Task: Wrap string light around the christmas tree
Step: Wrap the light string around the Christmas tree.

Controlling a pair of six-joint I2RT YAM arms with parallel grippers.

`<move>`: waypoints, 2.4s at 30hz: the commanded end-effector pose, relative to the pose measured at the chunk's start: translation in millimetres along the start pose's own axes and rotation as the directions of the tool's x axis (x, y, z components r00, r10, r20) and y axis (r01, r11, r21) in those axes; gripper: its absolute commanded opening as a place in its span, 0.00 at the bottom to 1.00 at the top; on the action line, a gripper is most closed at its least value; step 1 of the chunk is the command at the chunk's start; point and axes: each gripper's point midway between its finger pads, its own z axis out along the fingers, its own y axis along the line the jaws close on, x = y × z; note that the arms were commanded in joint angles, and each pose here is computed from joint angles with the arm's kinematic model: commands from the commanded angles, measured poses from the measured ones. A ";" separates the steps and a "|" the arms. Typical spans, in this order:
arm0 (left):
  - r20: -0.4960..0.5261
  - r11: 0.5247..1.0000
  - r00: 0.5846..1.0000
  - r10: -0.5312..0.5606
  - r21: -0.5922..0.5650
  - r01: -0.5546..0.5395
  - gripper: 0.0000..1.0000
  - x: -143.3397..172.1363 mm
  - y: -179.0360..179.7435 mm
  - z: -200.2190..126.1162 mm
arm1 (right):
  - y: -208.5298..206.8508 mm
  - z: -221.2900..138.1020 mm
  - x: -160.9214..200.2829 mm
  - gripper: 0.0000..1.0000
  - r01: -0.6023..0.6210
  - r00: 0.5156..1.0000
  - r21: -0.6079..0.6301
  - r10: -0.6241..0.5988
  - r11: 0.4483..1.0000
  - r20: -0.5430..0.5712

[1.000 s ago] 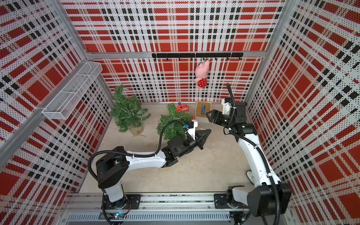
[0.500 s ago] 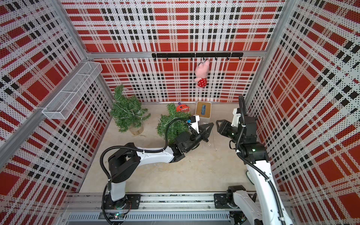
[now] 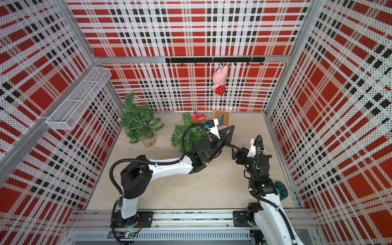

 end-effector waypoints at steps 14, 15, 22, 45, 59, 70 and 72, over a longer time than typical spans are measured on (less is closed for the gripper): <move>-0.009 1.000 1.000 0.028 0.003 -0.028 0.02 -0.4 -23.9 -2.1 | 48.1 42.7 -60.9 0.59 0.154 0.926 -0.070 -0.119 0.986 0.357; -0.008 1.000 1.000 0.030 0.002 -0.030 0.05 -1.9 -23.5 -1.4 | 49.3 45.3 -60.0 0.54 0.156 0.931 -0.073 -0.122 0.985 0.345; -0.005 0.998 0.998 0.064 -0.010 -0.064 0.25 -16.9 -22.5 -1.4 | 57.2 57.4 -66.0 0.12 0.185 0.940 -0.067 -0.157 0.980 0.301; -0.419 0.959 0.865 0.277 0.172 -0.224 0.81 -43.0 -30.2 -156.0 | 110.9 160.9 -149.2 0.00 0.188 0.980 -0.162 -0.174 0.969 0.094; -0.248 0.887 0.909 0.334 -0.243 -0.392 0.74 -219.4 130.0 -178.3 | 201.1 220.1 -109.4 0.02 0.185 0.976 -0.367 -0.214 0.912 -0.040; -0.215 0.900 0.886 0.412 -0.055 -0.432 0.82 -213.8 164.8 -95.6 | 228.6 232.3 -93.4 0.09 0.142 0.974 -0.463 -0.206 0.875 -0.090; -0.209 0.900 0.881 0.424 -0.013 -0.436 0.83 -206.7 161.6 -84.3 | 236.0 232.6 -91.7 0.11 0.147 0.972 -0.481 -0.215 0.864 -0.090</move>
